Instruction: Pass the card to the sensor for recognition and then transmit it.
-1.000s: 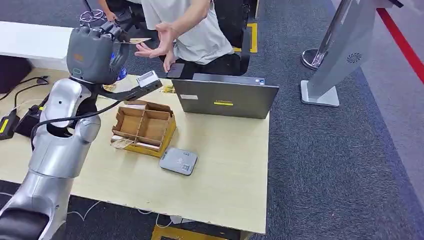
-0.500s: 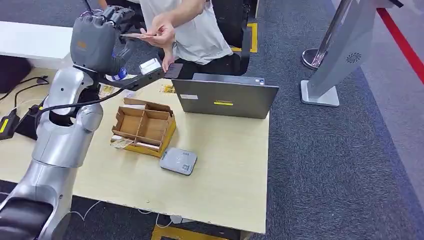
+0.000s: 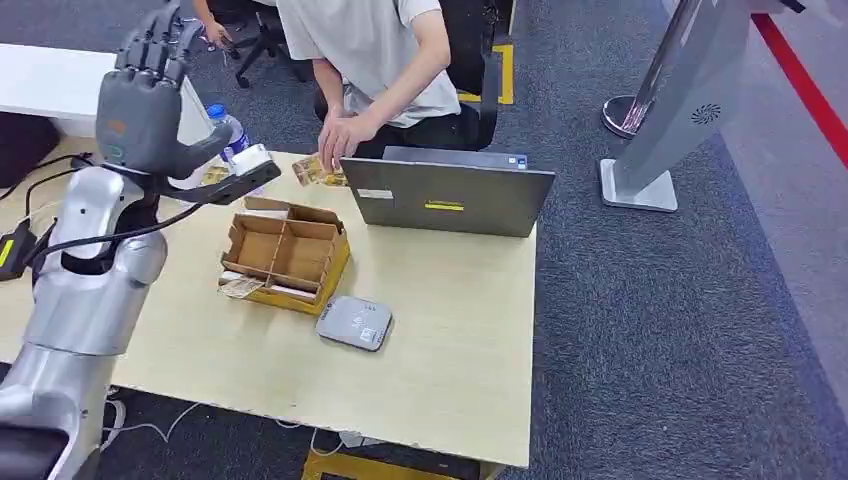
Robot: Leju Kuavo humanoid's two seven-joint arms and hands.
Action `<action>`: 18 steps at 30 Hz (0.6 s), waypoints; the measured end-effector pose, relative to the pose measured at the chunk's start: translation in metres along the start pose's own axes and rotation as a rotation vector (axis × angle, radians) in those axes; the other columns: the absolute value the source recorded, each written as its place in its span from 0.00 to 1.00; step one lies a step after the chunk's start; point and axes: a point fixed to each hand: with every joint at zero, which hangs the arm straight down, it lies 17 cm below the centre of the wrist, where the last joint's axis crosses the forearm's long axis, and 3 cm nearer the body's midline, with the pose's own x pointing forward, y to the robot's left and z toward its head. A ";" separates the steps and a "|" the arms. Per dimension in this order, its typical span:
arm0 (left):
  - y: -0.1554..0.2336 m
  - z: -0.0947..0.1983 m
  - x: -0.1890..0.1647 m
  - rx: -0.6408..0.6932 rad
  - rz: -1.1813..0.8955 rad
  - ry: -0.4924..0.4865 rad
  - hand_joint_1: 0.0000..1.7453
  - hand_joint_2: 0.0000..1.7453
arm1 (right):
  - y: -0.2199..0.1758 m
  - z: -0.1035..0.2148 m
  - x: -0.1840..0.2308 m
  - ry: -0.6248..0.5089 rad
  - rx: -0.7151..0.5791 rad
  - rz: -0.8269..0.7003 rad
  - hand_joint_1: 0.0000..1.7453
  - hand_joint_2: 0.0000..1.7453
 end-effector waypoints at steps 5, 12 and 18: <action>-0.004 0.064 -0.141 -0.060 -0.152 0.169 0.00 1.00 | 0.001 0.000 -0.003 0.000 0.001 0.006 0.00 0.00; 0.070 0.249 -0.397 -0.185 -0.366 0.686 0.00 1.00 | 0.001 0.001 -0.009 0.006 0.002 0.025 0.00 0.00; 0.126 0.464 -0.476 -0.339 -0.479 1.164 0.00 1.00 | -0.002 0.000 -0.015 0.029 -0.003 0.031 0.00 0.00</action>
